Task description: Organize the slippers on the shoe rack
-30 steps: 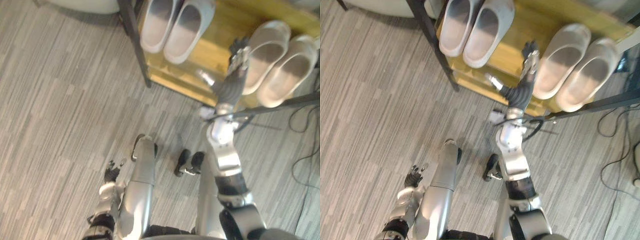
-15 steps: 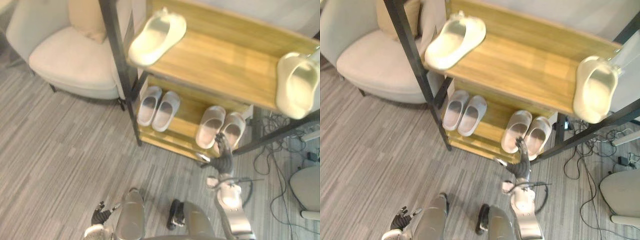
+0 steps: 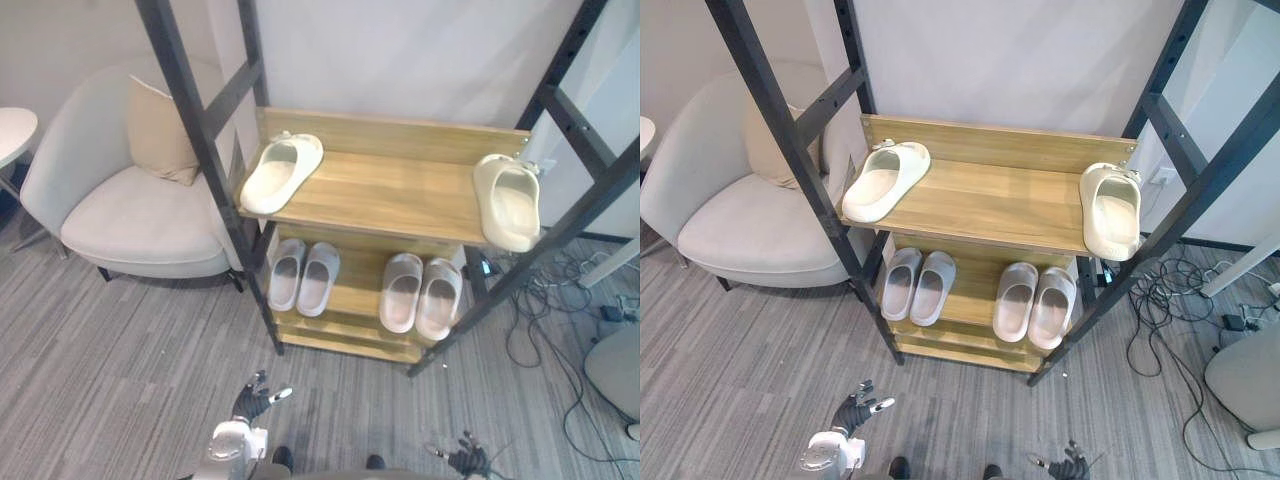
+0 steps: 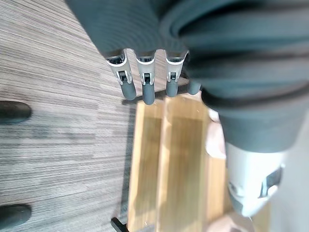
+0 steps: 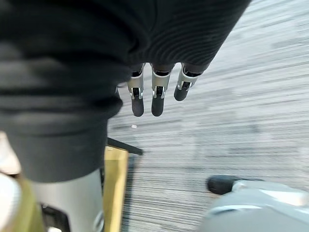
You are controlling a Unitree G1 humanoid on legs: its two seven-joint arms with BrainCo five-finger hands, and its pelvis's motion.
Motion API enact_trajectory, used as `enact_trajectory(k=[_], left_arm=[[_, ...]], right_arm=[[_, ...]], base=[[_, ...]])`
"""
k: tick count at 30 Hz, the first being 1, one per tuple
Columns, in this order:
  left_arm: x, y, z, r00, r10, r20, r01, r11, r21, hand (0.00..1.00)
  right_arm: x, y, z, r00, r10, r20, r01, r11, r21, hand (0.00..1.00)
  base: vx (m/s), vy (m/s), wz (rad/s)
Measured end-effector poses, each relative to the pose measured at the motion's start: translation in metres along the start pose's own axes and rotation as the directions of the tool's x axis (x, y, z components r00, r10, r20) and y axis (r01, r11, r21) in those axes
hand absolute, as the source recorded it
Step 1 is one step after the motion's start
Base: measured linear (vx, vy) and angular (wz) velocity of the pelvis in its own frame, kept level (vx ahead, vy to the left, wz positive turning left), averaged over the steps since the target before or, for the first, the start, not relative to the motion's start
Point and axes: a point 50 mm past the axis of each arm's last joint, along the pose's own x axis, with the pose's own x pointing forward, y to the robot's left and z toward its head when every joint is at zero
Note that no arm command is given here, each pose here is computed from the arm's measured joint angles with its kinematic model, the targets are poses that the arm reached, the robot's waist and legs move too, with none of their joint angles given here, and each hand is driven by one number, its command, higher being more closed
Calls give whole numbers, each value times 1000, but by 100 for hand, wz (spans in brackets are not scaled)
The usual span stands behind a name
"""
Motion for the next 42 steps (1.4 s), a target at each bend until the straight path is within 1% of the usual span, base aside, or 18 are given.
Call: enact_trajectory(k=[1, 2, 3, 4, 5, 8, 9, 11, 12, 14, 16, 19, 22, 26, 32, 34, 36, 42], left_arm=[[1, -7, 8, 999, -27, 36, 27, 1000, 10, 0], [0, -19, 27, 990, -81, 116, 78, 997, 29, 0], [0, -21, 30, 988, -88, 128, 85, 996, 31, 0], [-2, -28, 41, 977, -116, 177, 111, 993, 39, 0], [-4, -36, 55, 958, -148, 245, 141, 989, 46, 0], [-10, -46, 80, 915, -190, 357, 181, 982, 58, 0], [-12, -49, 94, 889, -201, 411, 194, 979, 61, 0], [-15, -50, 104, 868, -203, 453, 203, 978, 49, 0], [-19, -51, 118, 837, -205, 507, 215, 976, 40, 0], [-21, -52, 129, 811, -204, 548, 222, 974, 35, 0], [-26, -51, 144, 777, -185, 601, 221, 975, 13, 0], [-32, -50, 168, 712, -180, 679, 234, 972, 13, 0], [-32, -36, 202, 646, -112, 755, 166, 986, 5, 0], [-36, -10, 239, 560, 8, 828, 64, 997, -53, 0], [-43, 14, 266, 479, 80, 874, -39, 997, -70, 0], [-45, 23, 278, 447, 96, 890, -91, 994, -61, 0], [-42, 35, 291, 430, 119, 895, -151, 987, -59, 0], [-35, 80, 315, 427, 220, 877, -319, 944, -81, 0]], right_arm=[[0, -1, -2, 1000, -7, -14, 7, 1000, 28, 0], [0, -2, -6, 999, -11, -37, 12, 999, 46, 0], [0, -2, -7, 999, -10, -39, 12, 999, 45, 0], [0, -2, -9, 999, -9, -50, 11, 999, 44, 0], [-1, -1, -14, 998, -7, -69, 10, 999, 42, 0], [-1, -5, -17, 996, -24, -87, 30, 998, 63, 0], [-2, -7, -20, 995, -32, -98, 39, 997, 65, 0], [-2, -7, -23, 994, -32, -107, 39, 997, 63, 0], [-3, -7, -26, 992, -32, -121, 39, 997, 62, 0], [-3, -6, -26, 992, -31, -122, 39, 997, 66, 0], [-1, -4, -21, 994, -27, -110, 36, 996, 87, 0], [1, -2, -14, 996, -22, -91, 32, 994, 105, 0], [3, 1, -9, 997, -13, -77, 21, 995, 99, 0], [3, 3, -7, 998, 0, -69, 6, 997, 74, 0], [3, 4, -6, 998, 6, -67, -1, 998, 70, 0], [4, 4, -6, 998, 8, -65, -4, 998, 69, 0], [4, 5, -4, 998, 13, -60, -9, 998, 66, 0], [5, 7, -1, 998, 31, -50, -28, 998, 61, 0]], base=[[-44, 4, -3], [-44, 3, 2], [0, 0, 0], [-9, -1, -9], [0, -2, -13], [14, -5, -9], [32, -7, -6], [54, -12, -7], [79, -12, -4], [74, -3, -3], [48, 5, -10], [41, 13, -6], [23, 8, -5], [19, 6, -4], [0, 0, 0], [0, 0, 0], [-8, 2, -2], [-11, 3, -5]])
